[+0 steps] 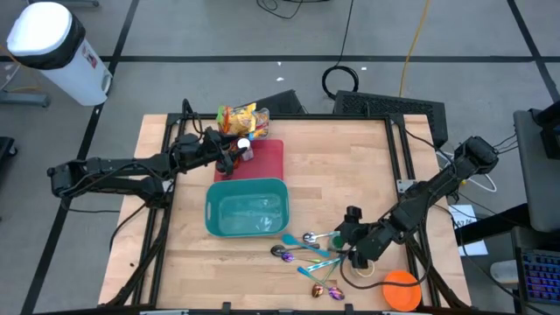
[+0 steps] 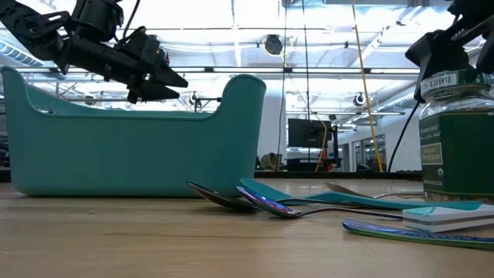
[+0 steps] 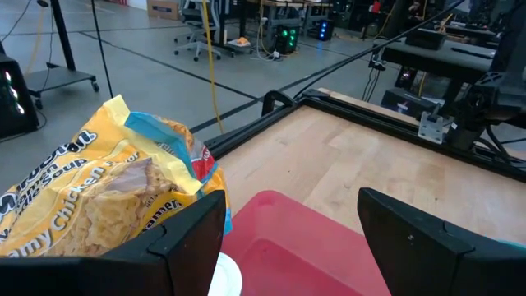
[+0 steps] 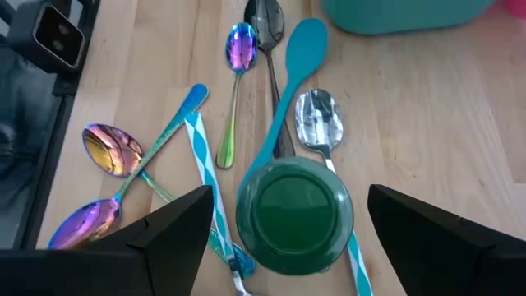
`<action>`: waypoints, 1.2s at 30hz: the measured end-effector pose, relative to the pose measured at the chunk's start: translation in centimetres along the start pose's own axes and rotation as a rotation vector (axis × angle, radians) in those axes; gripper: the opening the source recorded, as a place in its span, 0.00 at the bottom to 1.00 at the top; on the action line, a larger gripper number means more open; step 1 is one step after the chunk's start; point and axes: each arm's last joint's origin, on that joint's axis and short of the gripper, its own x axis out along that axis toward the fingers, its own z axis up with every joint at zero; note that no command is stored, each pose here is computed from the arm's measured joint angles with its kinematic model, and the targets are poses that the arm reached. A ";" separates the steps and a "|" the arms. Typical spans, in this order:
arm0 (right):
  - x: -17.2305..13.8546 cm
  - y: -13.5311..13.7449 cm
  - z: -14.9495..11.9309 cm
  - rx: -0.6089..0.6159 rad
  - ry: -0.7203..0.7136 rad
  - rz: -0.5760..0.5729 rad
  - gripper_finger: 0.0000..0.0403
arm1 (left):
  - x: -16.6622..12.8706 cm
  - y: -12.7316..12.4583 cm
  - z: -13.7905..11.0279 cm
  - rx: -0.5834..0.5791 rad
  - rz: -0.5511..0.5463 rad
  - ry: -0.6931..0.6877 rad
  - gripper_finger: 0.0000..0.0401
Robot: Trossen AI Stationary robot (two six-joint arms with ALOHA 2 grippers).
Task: Pick & Place Food Item
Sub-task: Put the green seasoning bottle into the red bin
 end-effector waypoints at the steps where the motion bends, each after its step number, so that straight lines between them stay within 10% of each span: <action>1: 0.0 0.0 0.0 0.002 -0.003 0.000 0.78 | 0.0 0.0 0.0 0.000 0.000 0.000 0.71; 16: 1.3 -0.7 0.0 0.031 0.061 -0.002 0.48 | 0.0 0.0 0.0 0.002 0.000 0.001 0.71; 36: -2.7 -7.7 8.1 0.004 -0.203 -0.094 0.48 | 0.0 0.0 -0.1 0.035 -0.008 0.012 0.71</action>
